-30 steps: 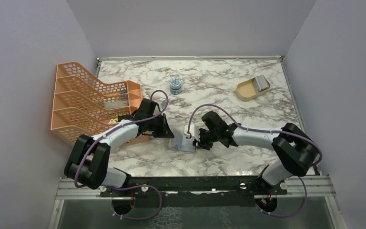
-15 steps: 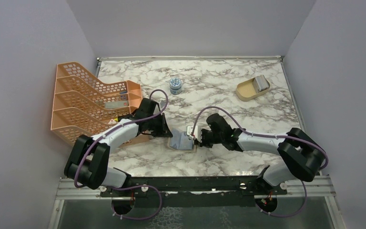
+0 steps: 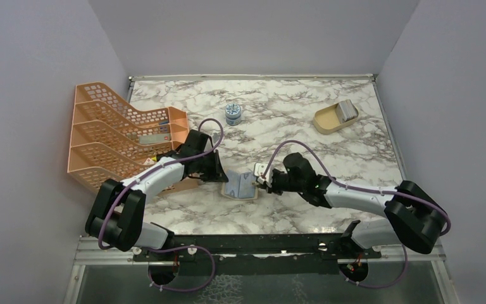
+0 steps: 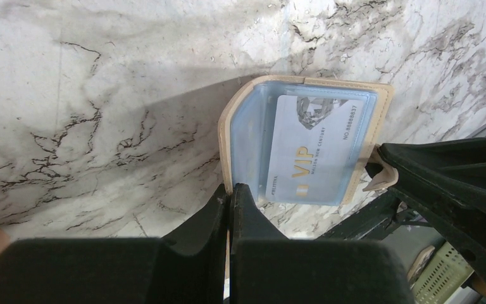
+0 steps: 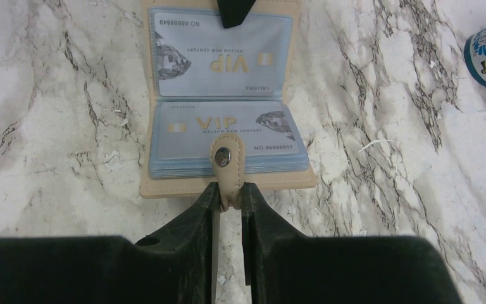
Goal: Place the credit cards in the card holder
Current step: Close the card holder at the center of the board.
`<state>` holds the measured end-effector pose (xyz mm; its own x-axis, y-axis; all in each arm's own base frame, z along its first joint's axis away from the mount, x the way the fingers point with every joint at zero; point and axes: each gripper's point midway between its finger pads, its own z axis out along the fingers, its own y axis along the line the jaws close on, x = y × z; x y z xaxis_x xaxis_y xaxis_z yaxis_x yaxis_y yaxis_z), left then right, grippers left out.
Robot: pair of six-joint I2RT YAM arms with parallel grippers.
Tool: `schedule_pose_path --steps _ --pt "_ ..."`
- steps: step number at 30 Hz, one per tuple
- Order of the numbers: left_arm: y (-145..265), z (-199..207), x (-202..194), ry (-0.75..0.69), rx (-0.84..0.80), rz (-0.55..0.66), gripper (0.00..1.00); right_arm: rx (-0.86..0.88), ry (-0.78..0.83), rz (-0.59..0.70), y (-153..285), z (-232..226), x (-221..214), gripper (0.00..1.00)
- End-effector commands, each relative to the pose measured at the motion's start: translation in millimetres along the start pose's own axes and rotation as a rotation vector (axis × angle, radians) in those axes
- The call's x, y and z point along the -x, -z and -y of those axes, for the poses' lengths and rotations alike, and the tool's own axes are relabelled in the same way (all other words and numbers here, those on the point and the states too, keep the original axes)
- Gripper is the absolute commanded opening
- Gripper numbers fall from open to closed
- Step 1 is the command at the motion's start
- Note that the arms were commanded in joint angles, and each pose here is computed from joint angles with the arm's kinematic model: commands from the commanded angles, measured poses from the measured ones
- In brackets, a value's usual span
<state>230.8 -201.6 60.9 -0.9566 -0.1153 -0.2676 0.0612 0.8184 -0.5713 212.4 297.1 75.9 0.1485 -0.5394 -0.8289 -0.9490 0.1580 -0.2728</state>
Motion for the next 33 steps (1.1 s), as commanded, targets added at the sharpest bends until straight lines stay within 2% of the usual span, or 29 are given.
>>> schedule_pose_path --steps 1,6,9,13,22,33 --pt "4 -3 9 -0.015 0.029 0.033 0.0 -0.024 0.04 0.104 1 5 23 0.11" --pt "7 11 9 -0.01 -0.037 0.02 0.02 -0.016 0.014 0.184 -11 5 34 0.11" --pt "11 39 6 -0.004 -0.189 0.005 0.17 -0.012 0.024 0.252 -19 6 44 0.11" --pt "15 60 3 0.024 -0.339 0.019 0.25 -0.003 0.035 0.288 -28 7 46 0.11" --pt "0 55 -4 0.069 -0.363 -0.012 0.27 0.011 0.085 0.325 -27 -6 35 0.11" --pt "-17 38 0 0.097 -0.28 0.002 0.29 0.015 0.13 0.352 -22 -11 35 0.12"
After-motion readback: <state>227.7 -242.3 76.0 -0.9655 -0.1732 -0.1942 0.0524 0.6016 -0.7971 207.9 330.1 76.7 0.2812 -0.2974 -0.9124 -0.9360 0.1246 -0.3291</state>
